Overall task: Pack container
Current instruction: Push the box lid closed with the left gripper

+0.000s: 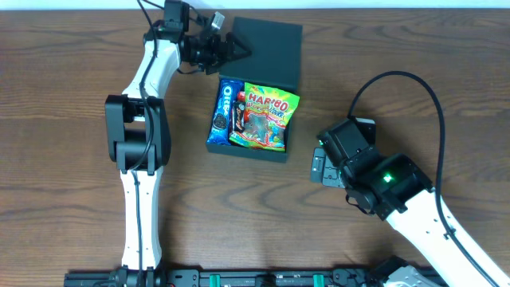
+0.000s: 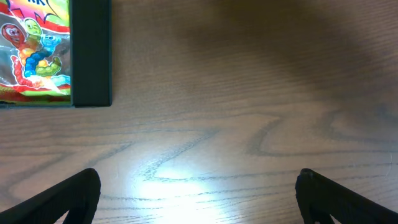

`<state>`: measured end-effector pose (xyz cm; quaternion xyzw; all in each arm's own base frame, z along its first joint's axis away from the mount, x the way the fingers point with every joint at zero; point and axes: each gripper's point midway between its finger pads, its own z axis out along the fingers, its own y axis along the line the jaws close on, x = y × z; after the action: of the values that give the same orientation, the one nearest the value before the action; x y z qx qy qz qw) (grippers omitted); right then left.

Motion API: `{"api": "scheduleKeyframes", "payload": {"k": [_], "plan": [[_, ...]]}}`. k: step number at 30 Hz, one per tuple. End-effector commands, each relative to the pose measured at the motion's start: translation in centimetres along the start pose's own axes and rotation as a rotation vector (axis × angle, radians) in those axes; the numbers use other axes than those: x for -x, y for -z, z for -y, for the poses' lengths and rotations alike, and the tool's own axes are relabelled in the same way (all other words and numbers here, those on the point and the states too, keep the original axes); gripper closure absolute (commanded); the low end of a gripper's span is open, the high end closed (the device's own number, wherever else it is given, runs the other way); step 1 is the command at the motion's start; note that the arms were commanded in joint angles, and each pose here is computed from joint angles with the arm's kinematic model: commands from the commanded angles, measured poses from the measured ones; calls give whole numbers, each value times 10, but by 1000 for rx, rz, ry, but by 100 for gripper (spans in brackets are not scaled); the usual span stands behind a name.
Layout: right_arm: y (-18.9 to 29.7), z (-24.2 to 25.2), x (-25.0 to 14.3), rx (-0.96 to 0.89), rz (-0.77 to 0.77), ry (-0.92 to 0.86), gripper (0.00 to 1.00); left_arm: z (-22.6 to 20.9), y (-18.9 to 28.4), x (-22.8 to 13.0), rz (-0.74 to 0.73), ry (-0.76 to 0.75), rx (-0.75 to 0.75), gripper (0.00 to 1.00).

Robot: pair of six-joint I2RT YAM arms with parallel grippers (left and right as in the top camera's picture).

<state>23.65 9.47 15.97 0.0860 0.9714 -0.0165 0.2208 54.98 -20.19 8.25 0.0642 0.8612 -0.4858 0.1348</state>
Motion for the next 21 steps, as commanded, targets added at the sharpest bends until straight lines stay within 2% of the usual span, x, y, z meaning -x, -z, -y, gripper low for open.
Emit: {"api": "scheduleKeyframes", "payload": {"k": [1, 9, 16, 21], "plan": [[-1, 2, 2, -17, 14, -9, 1, 34, 16, 22, 38, -218, -41, 5], [-1, 4, 5, -29, 29, -10, 1, 86, 50, 17, -10, -364, -27, 5], [-1, 4, 6, -32, 36, -11, 1, 123, 65, -19, -114, -420, -34, 5], [0, 7, 9, -50, 53, -11, 1, 141, 78, -45, -189, -405, 51, 5]]}}
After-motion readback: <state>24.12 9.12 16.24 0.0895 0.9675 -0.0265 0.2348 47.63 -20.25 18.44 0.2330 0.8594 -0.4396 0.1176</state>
